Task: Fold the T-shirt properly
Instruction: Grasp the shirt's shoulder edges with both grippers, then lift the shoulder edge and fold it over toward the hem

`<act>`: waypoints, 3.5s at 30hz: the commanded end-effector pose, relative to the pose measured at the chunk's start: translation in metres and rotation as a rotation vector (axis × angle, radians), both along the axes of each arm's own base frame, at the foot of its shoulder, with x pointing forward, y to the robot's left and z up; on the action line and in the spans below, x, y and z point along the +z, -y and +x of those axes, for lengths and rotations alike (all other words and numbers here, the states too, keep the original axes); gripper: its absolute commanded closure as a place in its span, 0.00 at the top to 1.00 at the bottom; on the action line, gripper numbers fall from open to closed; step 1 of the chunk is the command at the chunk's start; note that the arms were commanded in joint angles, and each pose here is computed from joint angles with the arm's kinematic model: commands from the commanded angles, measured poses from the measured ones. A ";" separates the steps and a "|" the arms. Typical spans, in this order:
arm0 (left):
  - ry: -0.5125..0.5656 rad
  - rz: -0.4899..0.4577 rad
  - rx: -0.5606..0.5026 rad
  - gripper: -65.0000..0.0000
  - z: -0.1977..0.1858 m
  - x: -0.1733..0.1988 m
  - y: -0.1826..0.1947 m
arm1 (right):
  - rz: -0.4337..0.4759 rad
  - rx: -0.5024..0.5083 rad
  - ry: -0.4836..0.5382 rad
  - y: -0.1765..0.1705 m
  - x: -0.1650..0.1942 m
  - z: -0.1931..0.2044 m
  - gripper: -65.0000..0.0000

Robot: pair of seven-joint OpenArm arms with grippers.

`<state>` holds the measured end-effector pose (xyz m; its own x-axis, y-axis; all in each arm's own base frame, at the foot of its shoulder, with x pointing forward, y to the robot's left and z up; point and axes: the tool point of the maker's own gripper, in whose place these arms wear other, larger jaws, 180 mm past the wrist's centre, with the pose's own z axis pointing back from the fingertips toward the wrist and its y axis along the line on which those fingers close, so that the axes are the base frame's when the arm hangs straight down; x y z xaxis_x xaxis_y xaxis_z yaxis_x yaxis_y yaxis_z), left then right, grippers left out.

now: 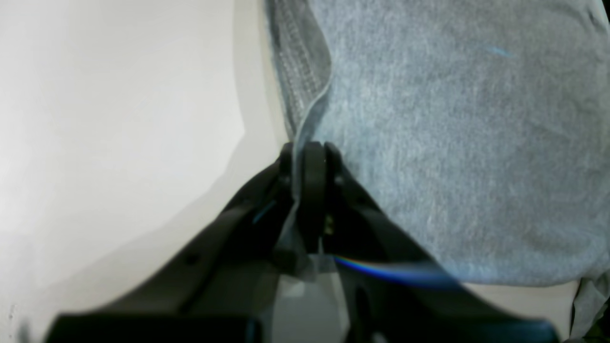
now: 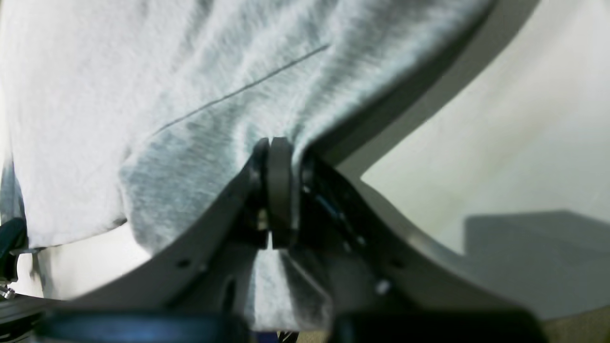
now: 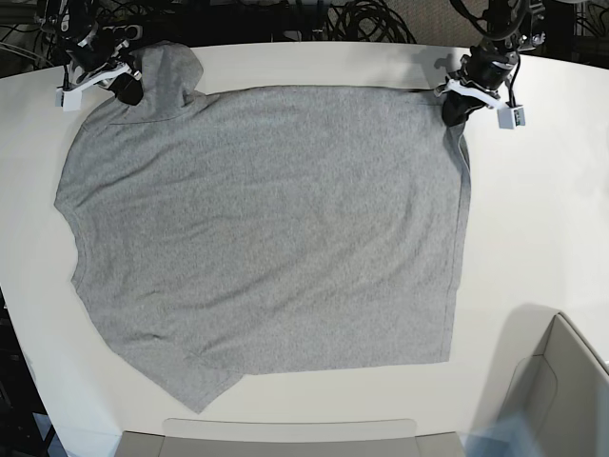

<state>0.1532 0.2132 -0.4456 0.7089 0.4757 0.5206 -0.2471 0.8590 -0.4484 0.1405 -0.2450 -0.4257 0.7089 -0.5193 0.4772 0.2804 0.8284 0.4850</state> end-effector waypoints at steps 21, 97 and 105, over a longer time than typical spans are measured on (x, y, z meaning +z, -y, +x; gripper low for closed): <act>0.107 0.160 0.049 0.00 -0.006 0.061 -0.047 | -0.184 -0.028 0.051 0.043 0.056 -0.007 0.00; 0.063 0.253 0.164 0.00 0.202 0.070 -0.070 | -0.492 0.174 0.221 0.053 0.059 0.253 0.00; 0.024 0.249 0.182 0.05 0.195 0.052 -0.075 | -0.491 0.158 0.240 0.057 0.065 0.261 0.21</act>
<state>0.3346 0.2753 -0.4138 0.6552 0.4692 0.5921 -0.4026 0.8800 -0.2518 0.3863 -0.2945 -0.3864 0.6624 -0.1028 0.7421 0.0702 0.9947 0.0752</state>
